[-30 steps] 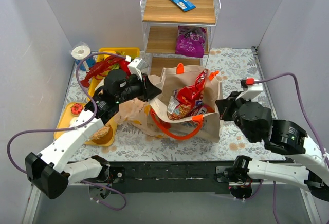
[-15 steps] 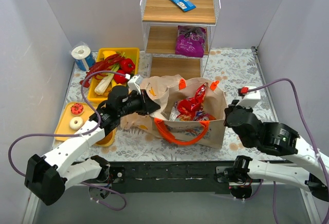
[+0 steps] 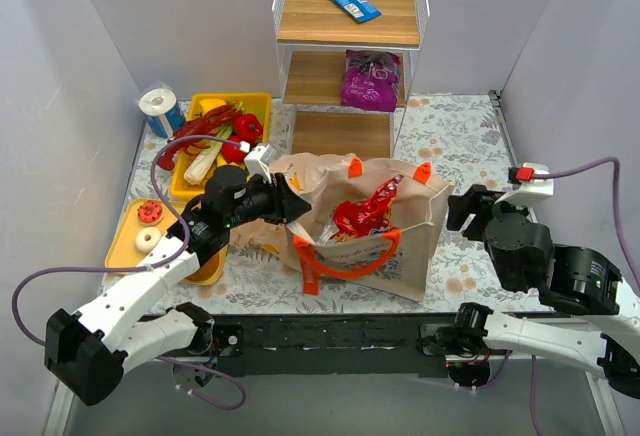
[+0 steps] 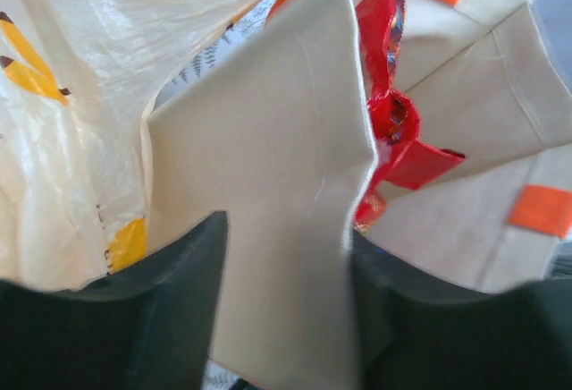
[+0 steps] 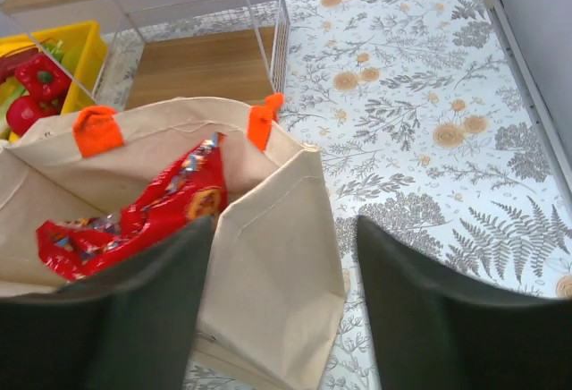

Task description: Place the mixed food into the grocery bags and tie them

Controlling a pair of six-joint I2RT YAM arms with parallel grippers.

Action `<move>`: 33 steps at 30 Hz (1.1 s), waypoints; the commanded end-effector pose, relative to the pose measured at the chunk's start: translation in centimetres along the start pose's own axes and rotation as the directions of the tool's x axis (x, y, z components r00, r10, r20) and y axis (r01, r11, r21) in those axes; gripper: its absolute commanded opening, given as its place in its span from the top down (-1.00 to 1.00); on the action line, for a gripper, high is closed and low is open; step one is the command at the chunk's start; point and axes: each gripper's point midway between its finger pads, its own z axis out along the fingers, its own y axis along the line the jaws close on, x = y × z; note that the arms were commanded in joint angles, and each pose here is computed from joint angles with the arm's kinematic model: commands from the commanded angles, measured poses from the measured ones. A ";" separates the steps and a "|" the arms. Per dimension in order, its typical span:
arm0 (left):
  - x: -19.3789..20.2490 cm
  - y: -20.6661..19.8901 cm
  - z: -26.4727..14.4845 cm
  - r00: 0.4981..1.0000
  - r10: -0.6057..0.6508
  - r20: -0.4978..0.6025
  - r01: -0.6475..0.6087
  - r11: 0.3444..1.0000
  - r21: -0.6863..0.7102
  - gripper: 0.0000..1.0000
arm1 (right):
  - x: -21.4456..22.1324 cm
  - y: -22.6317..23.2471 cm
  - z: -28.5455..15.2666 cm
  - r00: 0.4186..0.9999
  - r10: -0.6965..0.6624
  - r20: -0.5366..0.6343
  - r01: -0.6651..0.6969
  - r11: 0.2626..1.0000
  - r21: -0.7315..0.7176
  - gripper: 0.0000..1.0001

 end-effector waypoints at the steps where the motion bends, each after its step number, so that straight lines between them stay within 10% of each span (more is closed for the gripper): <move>1: -1.0 -0.2 -0.1 0.997 0.072 0.003 -0.072 0.997 0.011 -0.24 | -4.1 0.3 -0.3 0.995 -0.018 0.101 0.017 1.000 0.008 -0.70; 7: -4.7 -1.7 -0.8 0.978 0.189 0.092 -0.190 0.982 0.004 -0.84 | -8.8 3.9 -0.9 0.981 -0.063 0.184 0.086 0.989 -0.120 -0.78; 20: -2.9 0.8 3.6 0.955 0.284 -0.081 -0.285 0.958 -0.005 -0.68 | -8.6 17.2 11.4 0.946 -0.312 0.088 0.325 0.904 -0.277 -0.93; 33: -0.7 1.7 3.8 0.963 0.242 -0.114 -0.243 0.970 0.007 0.57 | -6.1 17.7 24.4 0.929 -0.357 0.092 0.366 0.925 -0.106 -0.95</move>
